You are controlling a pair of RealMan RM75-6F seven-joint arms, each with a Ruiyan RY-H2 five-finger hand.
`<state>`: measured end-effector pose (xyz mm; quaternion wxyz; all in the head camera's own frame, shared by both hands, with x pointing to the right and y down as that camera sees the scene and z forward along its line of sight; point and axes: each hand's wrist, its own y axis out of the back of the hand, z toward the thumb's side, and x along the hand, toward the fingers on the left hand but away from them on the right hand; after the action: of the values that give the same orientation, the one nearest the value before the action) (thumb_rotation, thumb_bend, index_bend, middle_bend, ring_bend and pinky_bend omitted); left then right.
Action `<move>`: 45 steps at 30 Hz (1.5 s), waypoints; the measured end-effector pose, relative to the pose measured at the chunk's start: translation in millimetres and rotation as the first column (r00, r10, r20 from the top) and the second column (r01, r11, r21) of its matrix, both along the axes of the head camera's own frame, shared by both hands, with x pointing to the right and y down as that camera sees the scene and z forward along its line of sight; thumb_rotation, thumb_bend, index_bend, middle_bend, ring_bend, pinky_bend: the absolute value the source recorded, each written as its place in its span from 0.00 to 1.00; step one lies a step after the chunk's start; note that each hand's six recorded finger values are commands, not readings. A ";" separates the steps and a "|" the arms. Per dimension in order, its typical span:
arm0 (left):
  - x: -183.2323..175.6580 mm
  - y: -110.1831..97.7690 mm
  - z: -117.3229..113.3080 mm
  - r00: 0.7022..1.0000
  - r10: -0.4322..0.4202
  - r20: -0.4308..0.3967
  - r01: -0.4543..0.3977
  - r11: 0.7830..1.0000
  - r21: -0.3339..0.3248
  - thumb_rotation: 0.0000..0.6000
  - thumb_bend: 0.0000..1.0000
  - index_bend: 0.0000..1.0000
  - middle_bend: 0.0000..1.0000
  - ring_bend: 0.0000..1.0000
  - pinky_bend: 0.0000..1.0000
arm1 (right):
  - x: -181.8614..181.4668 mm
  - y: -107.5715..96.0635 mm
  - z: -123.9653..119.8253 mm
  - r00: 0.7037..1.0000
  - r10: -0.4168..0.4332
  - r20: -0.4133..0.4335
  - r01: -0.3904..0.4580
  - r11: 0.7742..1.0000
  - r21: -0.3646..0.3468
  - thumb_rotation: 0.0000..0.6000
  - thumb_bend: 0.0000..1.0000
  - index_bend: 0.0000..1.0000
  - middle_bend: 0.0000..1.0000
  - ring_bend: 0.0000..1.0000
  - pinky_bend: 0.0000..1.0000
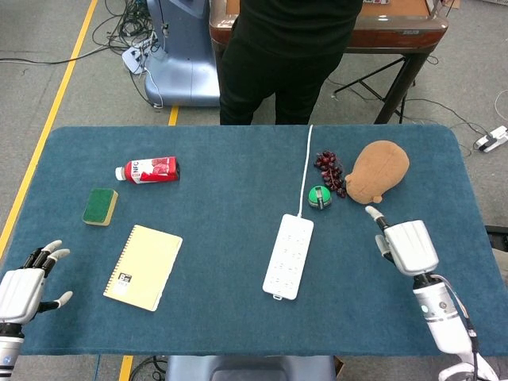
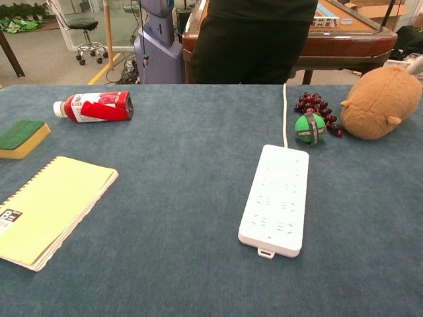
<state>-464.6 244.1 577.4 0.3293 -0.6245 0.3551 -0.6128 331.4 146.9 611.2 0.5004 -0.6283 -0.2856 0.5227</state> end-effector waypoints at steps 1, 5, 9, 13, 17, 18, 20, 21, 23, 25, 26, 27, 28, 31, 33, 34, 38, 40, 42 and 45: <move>-0.5 -0.1 -0.5 1.000 -0.002 0.001 0.002 1.000 0.001 1.00 0.17 0.28 0.15 0.16 0.50 | -6.3 -2.3 2.6 1.000 -0.013 0.000 0.013 1.000 -0.006 1.00 0.61 0.34 1.00 1.00 1.00; -3.0 -0.5 -2.3 1.000 -0.012 0.001 0.012 1.000 0.005 1.00 0.17 0.28 0.15 0.16 0.50 | -29.7 -7.3 15.1 0.998 -0.058 -0.005 0.058 0.997 -0.044 1.00 0.66 0.36 1.00 1.00 1.00; -5.3 -0.7 -2.6 1.000 -0.020 0.002 0.020 1.000 0.003 1.00 0.17 0.28 0.15 0.16 0.50 | -48.9 -9.9 30.1 0.996 -0.086 -0.019 0.084 0.993 -0.084 1.00 0.68 0.36 1.00 1.00 1.00; -7.3 -1.3 -2.3 1.000 -0.028 0.001 0.028 1.000 0.000 1.00 0.17 0.28 0.16 0.16 0.51 | -60.8 -11.4 44.4 0.995 -0.094 -0.031 0.090 0.989 -0.115 1.00 0.68 0.36 1.00 1.00 1.00; -9.6 -1.7 -2.0 0.999 -0.035 0.002 0.035 0.999 -0.003 1.00 0.17 0.28 0.16 0.17 0.51 | -68.3 -12.2 56.2 0.994 -0.101 -0.043 0.094 0.985 -0.142 1.00 0.68 0.36 1.00 1.00 1.00; -10.4 -1.7 -1.6 0.999 -0.038 0.004 0.038 0.999 -0.005 1.00 0.17 0.28 0.16 0.17 0.51 | -70.7 -12.5 59.2 0.994 -0.103 -0.045 0.095 0.985 -0.147 1.00 0.68 0.36 1.00 1.00 1.00; -11.8 -1.7 -0.9 0.999 -0.042 0.008 0.042 0.999 -0.009 1.00 0.17 0.28 0.16 0.17 0.51 | -73.8 -12.5 63.6 0.993 -0.106 -0.047 0.097 0.983 -0.156 1.00 0.68 0.36 1.00 1.00 1.00; -12.8 -1.8 -0.3 0.999 -0.044 0.010 0.044 0.999 -0.012 1.00 0.17 0.28 0.16 0.17 0.51 | -75.9 -12.3 66.3 0.993 -0.109 -0.048 0.100 0.982 -0.162 1.00 0.68 0.36 1.00 1.00 1.00; -14.3 -2.0 0.4 0.999 -0.049 0.015 0.049 0.999 -0.015 1.00 0.17 0.28 0.16 0.17 0.51 | -79.1 -11.6 70.3 0.992 -0.116 -0.051 0.106 0.980 -0.171 1.00 0.68 0.36 1.00 1.00 1.00; -15.7 -2.1 1.2 0.998 -0.053 0.018 0.053 0.998 -0.018 1.00 0.17 0.28 0.17 0.17 0.51 | -83.2 -10.7 74.7 0.991 -0.126 -0.054 0.114 0.977 -0.180 1.00 0.68 0.36 1.00 1.00 1.00; -16.2 -2.1 1.4 0.998 -0.055 0.020 0.055 0.998 -0.020 1.00 0.17 0.28 0.17 0.17 0.51 | -85.0 -10.4 76.6 0.990 -0.130 -0.056 0.118 0.976 -0.184 1.00 0.68 0.36 1.00 1.00 1.00; -17.0 -2.1 1.6 0.998 -0.057 0.022 0.058 0.998 -0.021 1.00 0.17 0.28 0.17 0.18 0.51 | -87.3 -10.0 79.2 0.989 -0.136 -0.058 0.122 0.974 -0.190 1.00 0.68 0.36 1.00 1.00 1.00; -17.6 -2.1 1.7 0.998 -0.059 0.024 0.060 0.998 -0.023 1.00 0.17 0.28 0.18 0.18 0.51 | -89.0 -9.8 81.1 0.988 -0.140 -0.059 0.126 0.973 -0.195 1.00 0.68 0.36 1.00 1.00 1.00; -19.4 -1.8 2.7 0.997 -0.064 0.032 0.065 0.997 -0.032 1.00 0.17 0.29 0.19 0.19 0.51 | -94.5 -10.1 87.1 0.986 -0.153 -0.064 0.137 0.968 -0.209 1.00 0.69 0.36 1.00 1.00 1.00; -20.7 -1.6 3.4 0.997 -0.066 0.040 0.067 0.997 -0.038 1.00 0.17 0.29 0.19 0.20 0.51 | -98.6 -10.8 91.1 0.984 -0.164 -0.068 0.145 0.965 -0.218 1.00 0.69 0.36 1.00 1.00 1.00; -21.2 -1.6 3.6 0.997 -0.067 0.044 0.069 0.997 -0.040 1.00 0.17 0.29 0.19 0.20 0.51 | -100.5 -11.2 92.6 0.983 -0.168 -0.071 0.149 0.964 -0.221 1.00 0.69 0.36 1.00 1.00 1.00; -23.4 -2.4 3.7 0.996 -0.075 0.053 0.077 0.996 -0.040 1.00 0.17 0.29 0.19 0.20 0.51 | -108.7 -12.3 98.5 0.980 -0.185 -0.078 0.162 0.959 -0.231 1.00 0.70 0.36 1.00 1.00 1.00; -24.2 -2.6 3.3 0.995 -0.078 0.055 0.080 0.996 -0.039 1.00 0.17 0.29 0.20 0.20 0.51 | -112.2 -12.2 101.5 0.978 -0.191 -0.080 0.167 0.957 -0.238 1.00 0.70 0.36 1.00 1.00 1.00; -25.1 -2.8 2.9 0.995 -0.080 0.056 0.083 0.996 -0.039 1.00 0.17 0.29 0.20 0.20 0.51 | -115.6 -11.8 104.4 0.977 -0.196 -0.080 0.171 0.954 -0.245 1.00 0.70 0.36 1.00 1.00 1.00; -25.9 -2.7 2.4 0.995 -0.079 0.061 0.081 0.996 -0.039 1.00 0.17 0.29 0.20 0.20 0.51 | -119.7 -10.6 108.2 0.976 -0.202 -0.077 0.177 0.951 -0.252 1.00 0.72 0.36 1.00 1.00 1.00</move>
<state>-490.6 241.4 579.8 0.3018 -0.5980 0.3569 -0.6511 211.6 136.3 719.4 0.4813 -0.6819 -0.1317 0.5347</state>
